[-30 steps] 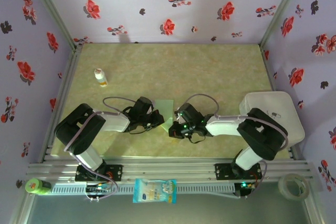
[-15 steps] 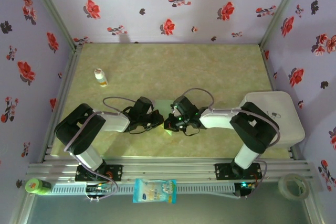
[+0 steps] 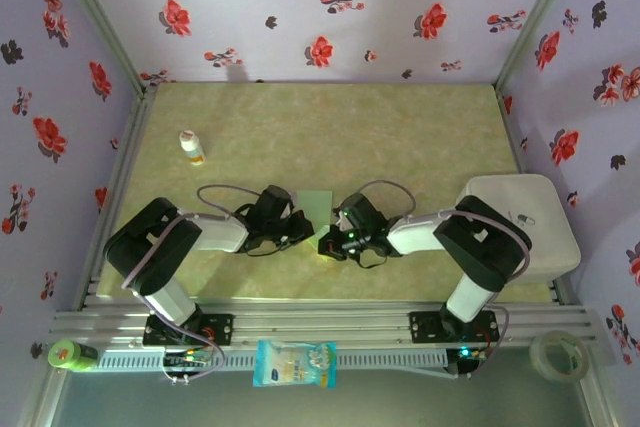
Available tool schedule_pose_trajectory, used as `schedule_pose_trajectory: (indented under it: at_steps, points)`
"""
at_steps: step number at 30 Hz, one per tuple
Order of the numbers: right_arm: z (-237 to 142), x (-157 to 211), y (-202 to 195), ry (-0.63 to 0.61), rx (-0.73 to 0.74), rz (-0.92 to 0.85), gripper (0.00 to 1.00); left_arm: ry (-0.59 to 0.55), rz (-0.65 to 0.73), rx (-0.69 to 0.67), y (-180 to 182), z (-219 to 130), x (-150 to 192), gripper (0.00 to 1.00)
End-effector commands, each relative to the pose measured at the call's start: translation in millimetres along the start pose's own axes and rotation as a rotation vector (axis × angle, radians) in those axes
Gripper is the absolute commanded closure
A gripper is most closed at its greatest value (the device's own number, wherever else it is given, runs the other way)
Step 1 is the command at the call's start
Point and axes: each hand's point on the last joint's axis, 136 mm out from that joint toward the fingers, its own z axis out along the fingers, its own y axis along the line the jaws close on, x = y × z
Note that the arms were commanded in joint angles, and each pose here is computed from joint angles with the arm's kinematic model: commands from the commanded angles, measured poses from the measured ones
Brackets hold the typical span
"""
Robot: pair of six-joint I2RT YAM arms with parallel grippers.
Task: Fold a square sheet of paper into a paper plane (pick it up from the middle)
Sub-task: Third fold the triangle at the center of the table.
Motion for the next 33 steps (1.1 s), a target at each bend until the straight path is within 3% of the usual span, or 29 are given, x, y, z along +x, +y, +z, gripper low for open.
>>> schedule_pose_trajectory:
  at_steps: [1, 8, 16, 27, 33]
  points:
    - [-7, 35, -31, 0.113, 0.102, 0.05, 0.96, -0.007, -0.028, -0.113, 34, 1, 6, 1.0]
    - [-24, 46, -36, 0.133, 0.131, -0.001, 0.95, -0.025, -0.062, -0.126, 41, 0, 7, 1.0]
    - [-59, -5, 8, -0.107, 0.031, -0.034, 0.93, -0.133, -0.111, -0.159, 35, 1, 6, 1.0]
    - [-24, -33, 27, -0.053, 0.002, 0.032, 0.97, -0.17, -0.096, -0.153, 26, 0, 8, 1.0]
    - [-12, -37, 17, -0.034, 0.047, 0.064, 0.97, -0.167, -0.078, -0.148, 23, -1, 7, 1.0]
